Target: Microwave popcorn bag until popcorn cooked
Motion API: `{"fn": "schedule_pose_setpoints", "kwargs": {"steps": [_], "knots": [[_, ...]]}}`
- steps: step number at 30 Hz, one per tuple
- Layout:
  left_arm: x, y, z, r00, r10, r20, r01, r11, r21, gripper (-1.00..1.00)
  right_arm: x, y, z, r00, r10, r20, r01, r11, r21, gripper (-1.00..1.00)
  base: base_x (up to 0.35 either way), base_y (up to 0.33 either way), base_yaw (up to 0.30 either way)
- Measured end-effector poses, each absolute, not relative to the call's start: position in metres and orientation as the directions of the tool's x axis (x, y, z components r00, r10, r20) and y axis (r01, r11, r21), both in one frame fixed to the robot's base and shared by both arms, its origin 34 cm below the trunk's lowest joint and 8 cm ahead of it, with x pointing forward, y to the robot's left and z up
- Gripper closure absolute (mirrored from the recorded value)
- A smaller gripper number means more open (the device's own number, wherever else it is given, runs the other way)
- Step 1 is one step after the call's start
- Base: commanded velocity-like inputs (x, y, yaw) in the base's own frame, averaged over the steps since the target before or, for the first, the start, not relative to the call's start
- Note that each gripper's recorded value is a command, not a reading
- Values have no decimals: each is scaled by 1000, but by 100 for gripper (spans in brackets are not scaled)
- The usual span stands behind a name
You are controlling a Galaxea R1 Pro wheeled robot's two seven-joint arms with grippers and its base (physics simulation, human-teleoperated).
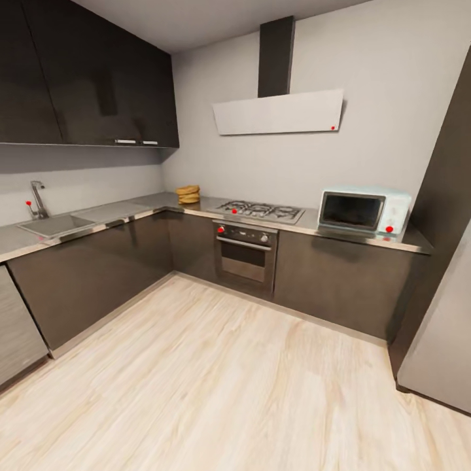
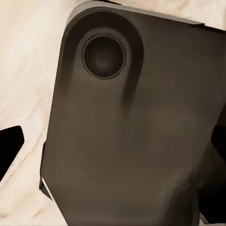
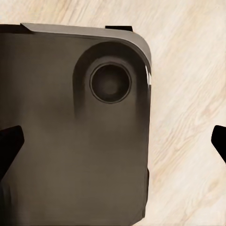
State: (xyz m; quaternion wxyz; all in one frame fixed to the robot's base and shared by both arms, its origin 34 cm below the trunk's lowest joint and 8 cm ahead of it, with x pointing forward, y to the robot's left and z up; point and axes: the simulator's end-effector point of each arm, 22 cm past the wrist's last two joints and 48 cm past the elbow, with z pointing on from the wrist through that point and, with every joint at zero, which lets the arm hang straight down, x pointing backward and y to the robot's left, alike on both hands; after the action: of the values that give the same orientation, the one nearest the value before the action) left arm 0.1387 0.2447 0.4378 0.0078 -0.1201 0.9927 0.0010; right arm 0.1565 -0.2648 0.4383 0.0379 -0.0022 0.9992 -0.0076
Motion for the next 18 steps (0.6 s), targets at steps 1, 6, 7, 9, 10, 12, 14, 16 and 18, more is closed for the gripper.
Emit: {"fn": "schedule_pose_setpoints", "kwargs": {"steps": [1,6,7,9,10,12,14,16,18], "knots": [[139,245,438,-971,-238,-16,-238,971,0,-100,157,-265,438,-997,-5,-76,-4,1000,-15,-100,326,104,0],[139,244,438,-971,-238,-16,-238,971,0,-100,156,-265,438,-997,-4,-75,-3,1000,-16,-100,314,103,0],[139,244,438,-971,-238,-16,-238,971,0,-100,156,-265,438,-997,-4,-75,-2,1000,-16,-100,170,57,-14],[140,244,438,-971,-238,-17,-238,971,0,-100,156,-265,438,-997,-3,-75,-1,1000,-16,-100,89,30,-89],[139,244,438,-971,-238,-17,-238,971,0,-100,156,-265,438,-997,-2,-74,-1,1000,-15,-100,36,12,-180],[140,244,438,-971,-238,-17,-238,971,0,-100,156,-265,438,-997,-1,-74,0,1000,-15,-100,4,1,-238],[140,244,438,-971,-238,-17,-238,971,0,-100,156,-265,438,-997,0,-74,1,1000,-15,-100,2,1,-242],[139,244,438,-971,-238,-17,-239,971,0,-100,156,-265,438,-997,0,-74,1,1000,-15,-100,1,0,-244],[139,244,438,-971,-239,-17,-239,971,0,-100,156,-265,438,-997,0,-74,1,1000,-15,-100,0,0,-245]]}}
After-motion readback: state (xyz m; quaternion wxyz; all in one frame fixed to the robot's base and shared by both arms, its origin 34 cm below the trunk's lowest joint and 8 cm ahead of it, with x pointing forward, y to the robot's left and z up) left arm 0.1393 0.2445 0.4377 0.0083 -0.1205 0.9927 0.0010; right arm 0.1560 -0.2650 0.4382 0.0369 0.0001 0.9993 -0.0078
